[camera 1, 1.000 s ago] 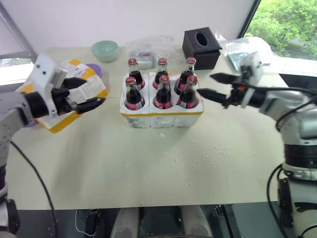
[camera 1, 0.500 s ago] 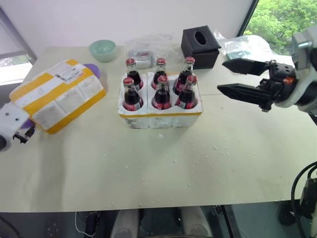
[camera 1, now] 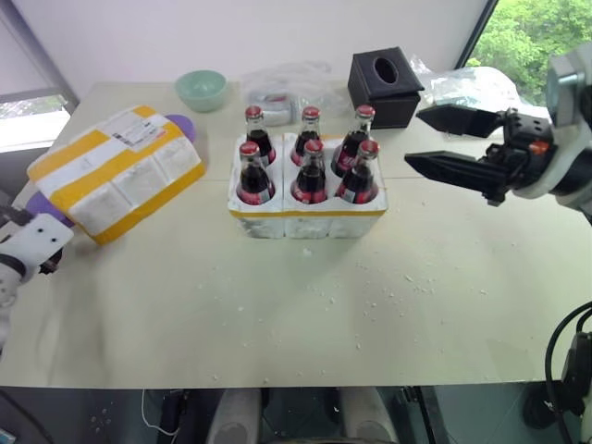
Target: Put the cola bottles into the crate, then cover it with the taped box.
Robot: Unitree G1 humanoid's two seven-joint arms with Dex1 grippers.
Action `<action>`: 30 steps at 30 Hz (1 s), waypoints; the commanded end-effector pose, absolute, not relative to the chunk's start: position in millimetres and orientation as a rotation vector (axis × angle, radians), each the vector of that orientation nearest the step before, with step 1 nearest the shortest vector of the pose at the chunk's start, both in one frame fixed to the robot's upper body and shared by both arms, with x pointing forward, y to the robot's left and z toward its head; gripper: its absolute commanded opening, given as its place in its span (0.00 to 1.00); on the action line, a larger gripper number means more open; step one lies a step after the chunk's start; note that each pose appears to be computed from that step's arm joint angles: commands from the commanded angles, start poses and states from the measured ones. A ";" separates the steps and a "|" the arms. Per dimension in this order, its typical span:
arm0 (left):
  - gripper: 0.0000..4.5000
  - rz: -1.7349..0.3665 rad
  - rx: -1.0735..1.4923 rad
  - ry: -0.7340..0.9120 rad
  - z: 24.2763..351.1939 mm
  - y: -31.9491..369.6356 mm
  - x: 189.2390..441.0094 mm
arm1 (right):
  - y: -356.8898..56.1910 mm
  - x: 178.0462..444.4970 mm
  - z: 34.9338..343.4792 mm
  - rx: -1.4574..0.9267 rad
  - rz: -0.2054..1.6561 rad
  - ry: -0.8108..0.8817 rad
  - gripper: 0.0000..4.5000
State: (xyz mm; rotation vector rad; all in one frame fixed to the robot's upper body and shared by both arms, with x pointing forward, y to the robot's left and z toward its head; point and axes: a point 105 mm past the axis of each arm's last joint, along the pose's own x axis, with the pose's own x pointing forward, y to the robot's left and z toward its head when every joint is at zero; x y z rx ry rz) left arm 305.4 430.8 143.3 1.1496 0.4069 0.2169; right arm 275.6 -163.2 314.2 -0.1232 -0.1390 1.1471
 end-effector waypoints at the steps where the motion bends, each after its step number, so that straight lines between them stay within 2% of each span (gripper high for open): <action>1: 1.00 0.248 1.216 0.355 148.7 432.5 316.8 | -162.2 265.6 332.3 -0.184 1.148 -0.210 0.99; 11: 1.00 0.250 1.240 0.367 139.1 436.0 333.8 | -164.1 261.5 334.6 -0.210 1.134 -0.213 0.99; 14: 0.81 0.248 1.212 0.371 137.2 437.3 334.8 | -165.4 261.7 333.6 -0.213 1.126 -0.209 1.00; 15: 0.69 0.247 1.208 0.371 137.3 437.3 335.3 | -165.8 261.8 333.3 -0.214 1.123 -0.208 1.00; 16: 0.61 0.246 1.207 0.370 137.7 437.4 335.8 | -165.9 261.8 333.1 -0.215 1.122 -0.207 1.00; 18: 0.37 0.249 1.208 0.368 139.2 437.5 337.1 | -166.5 261.6 332.7 -0.216 1.121 -0.205 1.00; 20: 0.19 0.256 1.211 0.368 141.4 438.1 338.3 | -168.1 262.0 331.5 -0.219 1.115 -0.200 1.00; 25: 0.19 0.272 1.219 0.344 153.9 438.9 340.6 | -174.4 263.9 326.0 -0.222 1.099 -0.168 1.00; 30: 0.19 0.302 1.222 0.273 185.6 438.7 344.8 | -179.9 260.0 321.8 -0.199 1.120 -0.127 1.00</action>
